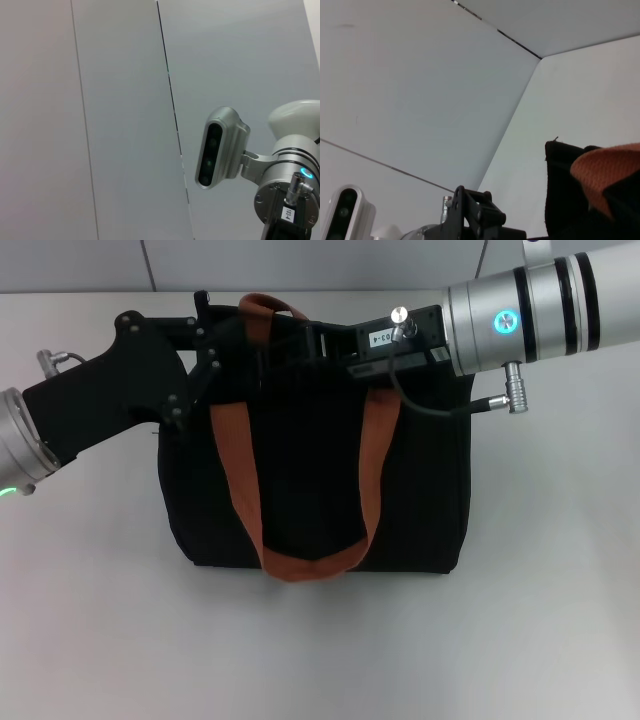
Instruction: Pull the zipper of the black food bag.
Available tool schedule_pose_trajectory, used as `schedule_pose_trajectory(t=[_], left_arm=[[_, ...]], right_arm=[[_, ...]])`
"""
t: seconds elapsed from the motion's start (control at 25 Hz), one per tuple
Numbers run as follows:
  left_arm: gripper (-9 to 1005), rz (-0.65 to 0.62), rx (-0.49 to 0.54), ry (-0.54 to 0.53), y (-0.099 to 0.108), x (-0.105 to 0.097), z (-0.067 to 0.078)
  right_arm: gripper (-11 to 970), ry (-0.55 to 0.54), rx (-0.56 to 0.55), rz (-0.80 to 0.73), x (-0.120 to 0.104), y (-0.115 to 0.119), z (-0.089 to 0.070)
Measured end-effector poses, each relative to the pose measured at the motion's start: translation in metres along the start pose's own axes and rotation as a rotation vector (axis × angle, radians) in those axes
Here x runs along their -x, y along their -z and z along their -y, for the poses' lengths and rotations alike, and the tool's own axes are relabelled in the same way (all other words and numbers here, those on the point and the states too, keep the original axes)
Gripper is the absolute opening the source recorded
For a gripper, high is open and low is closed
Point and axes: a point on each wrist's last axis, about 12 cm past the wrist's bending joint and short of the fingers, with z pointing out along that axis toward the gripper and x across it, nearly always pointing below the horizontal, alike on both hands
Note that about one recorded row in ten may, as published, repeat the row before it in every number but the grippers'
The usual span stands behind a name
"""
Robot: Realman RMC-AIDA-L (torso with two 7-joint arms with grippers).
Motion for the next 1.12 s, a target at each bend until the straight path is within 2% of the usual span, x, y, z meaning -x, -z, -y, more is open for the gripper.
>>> schedule_pose_trajectory(t=[0.16, 0.36, 0.48, 0.68, 1.12], left_arm=[[42, 0.002, 0.008, 0.001, 0.0021, 0.0000, -0.0003], [42, -0.001, 0.015, -0.001, 0.0043, -0.0001, -0.0006], [43, 0.000, 0.021, -0.001, 0.0053, -0.0001, -0.0010], [44, 0.000, 0.023, -0.002, 0.0065, 0.0000, -0.0010], [46, 0.003, 0.020, -0.004, 0.0068, 0.0007, -0.0009]], right_arm=[[410, 0.026, -0.002, 0.002, 0.0001, 0.0003, 0.0003], [219, 0.045, -0.003, 0.004, -0.0002, 0.0008, 0.0008], [162, 0.056, -0.004, 0.001, -0.0006, 0.0004, 0.0009], [131, 0.056, -0.006, 0.006, -0.0014, 0.0013, 0.0022], [130, 0.034, 0.003, 0.011, -0.0053, 0.0032, 0.0053]])
